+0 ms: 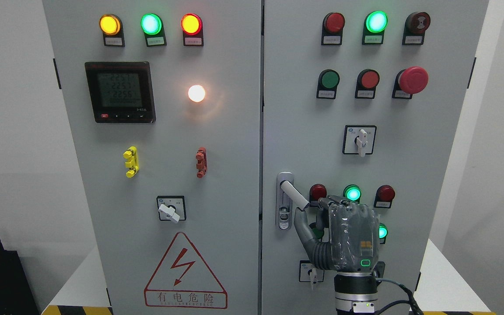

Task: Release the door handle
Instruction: 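Rotate the gripped handle from upright to sideways with the right hand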

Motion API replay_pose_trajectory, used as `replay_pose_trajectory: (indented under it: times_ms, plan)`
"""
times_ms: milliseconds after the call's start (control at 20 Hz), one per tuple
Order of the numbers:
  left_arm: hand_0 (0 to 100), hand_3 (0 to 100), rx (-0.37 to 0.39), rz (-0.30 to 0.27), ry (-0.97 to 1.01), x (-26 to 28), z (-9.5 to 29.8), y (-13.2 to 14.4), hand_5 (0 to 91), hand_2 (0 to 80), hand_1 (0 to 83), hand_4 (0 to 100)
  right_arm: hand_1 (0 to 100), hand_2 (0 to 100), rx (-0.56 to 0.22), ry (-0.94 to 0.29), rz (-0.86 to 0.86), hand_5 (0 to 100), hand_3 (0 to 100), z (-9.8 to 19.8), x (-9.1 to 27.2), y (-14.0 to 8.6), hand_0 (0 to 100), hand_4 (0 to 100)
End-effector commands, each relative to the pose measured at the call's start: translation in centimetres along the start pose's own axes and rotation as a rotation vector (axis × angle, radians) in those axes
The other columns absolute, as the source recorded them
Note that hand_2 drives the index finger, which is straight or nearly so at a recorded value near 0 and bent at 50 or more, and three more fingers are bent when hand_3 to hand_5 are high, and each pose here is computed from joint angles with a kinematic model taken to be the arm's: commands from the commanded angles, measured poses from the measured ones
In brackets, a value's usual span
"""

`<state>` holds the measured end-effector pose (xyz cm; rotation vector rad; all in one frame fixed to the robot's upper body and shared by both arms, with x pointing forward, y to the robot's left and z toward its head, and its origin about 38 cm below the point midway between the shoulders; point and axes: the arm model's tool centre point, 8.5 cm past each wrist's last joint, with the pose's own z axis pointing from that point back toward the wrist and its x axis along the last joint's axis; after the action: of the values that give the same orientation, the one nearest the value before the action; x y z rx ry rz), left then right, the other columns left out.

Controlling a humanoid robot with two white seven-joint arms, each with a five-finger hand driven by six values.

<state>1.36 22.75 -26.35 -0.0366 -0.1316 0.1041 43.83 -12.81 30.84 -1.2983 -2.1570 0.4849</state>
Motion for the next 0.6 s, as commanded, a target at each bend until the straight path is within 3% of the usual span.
replay_pose_trajectory:
  times_ms: [0, 551]
  plan:
    - [12, 0, -0.005, -0.015, -0.038, 2.26, -0.23, -0.26, 0.0, 0.0, 38.9, 0, 63, 97, -0.008, 0.006, 0.003, 100, 100, -0.22, -0.30, -0.20, 49, 100]
    - [12, 0, -0.005, -0.015, -0.038, 2.26, -0.23, -0.26, 0.0, 0.0, 38.9, 0, 61, 97, -0.027, -0.004, 0.003, 100, 100, -0.85, -0.10, -0.57, 50, 100]
